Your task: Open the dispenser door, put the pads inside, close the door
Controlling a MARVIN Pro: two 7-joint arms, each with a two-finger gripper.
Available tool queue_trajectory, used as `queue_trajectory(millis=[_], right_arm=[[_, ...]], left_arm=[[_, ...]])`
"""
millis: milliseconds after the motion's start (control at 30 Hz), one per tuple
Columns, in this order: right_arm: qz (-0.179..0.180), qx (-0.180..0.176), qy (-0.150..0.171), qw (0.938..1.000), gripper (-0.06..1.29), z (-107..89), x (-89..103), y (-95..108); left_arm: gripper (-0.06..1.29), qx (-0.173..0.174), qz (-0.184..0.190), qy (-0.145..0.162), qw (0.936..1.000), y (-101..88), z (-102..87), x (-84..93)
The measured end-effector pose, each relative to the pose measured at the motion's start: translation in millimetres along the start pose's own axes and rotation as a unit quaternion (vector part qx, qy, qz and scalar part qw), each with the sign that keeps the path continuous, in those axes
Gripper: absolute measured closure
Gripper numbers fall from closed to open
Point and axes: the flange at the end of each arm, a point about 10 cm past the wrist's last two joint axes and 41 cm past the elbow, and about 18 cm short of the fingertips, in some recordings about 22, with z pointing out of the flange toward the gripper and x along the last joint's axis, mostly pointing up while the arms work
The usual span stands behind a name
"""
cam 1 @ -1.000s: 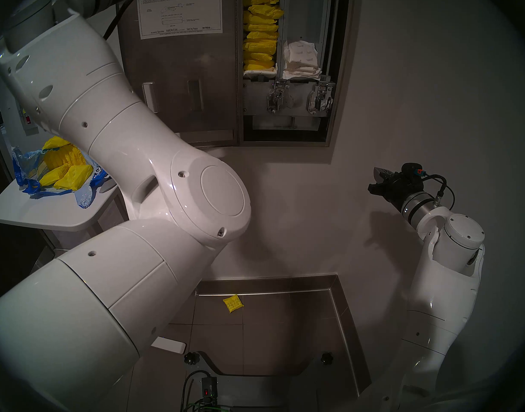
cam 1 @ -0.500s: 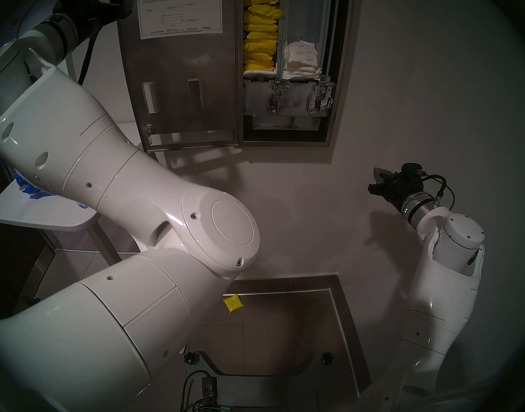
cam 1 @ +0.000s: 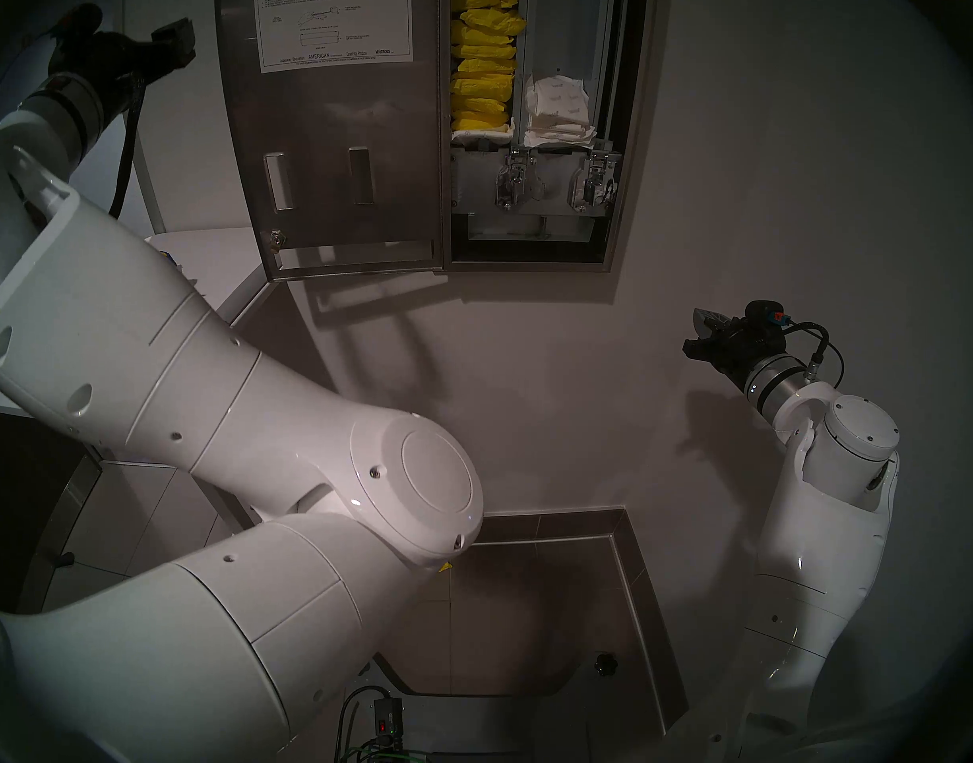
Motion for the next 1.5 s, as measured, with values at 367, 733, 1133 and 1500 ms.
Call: queue_trajectory(millis=[367, 733, 1133, 1500], right_arm=[[-0.001, -0.001, 0.002, 1.0, 1.16, -0.6, 1.3, -0.1], [-0.001, -0.001, 0.002, 1.0, 1.16, -0.8, 1.8, -0.1], [-0.001, -0.001, 0.003, 1.0, 1.16, -0.9, 2.0, -0.1], [-0.001, -0.002, 0.003, 1.0, 1.15, -1.0, 2.1, -0.2]], left_arm=[[0.02, 0.04, 0.052, -0.066, 0.9957, -19.1, 30.8, -75.0], [0.02, 0.048, 0.079, -0.063, 0.9938, -48.9, 61.7, -118.7], [0.02, -0.067, 0.047, -0.046, 0.9956, -45.6, 72.3, -124.8], [0.02, -0.158, -0.018, -0.079, 0.9842, -48.0, 90.8, -137.9]])
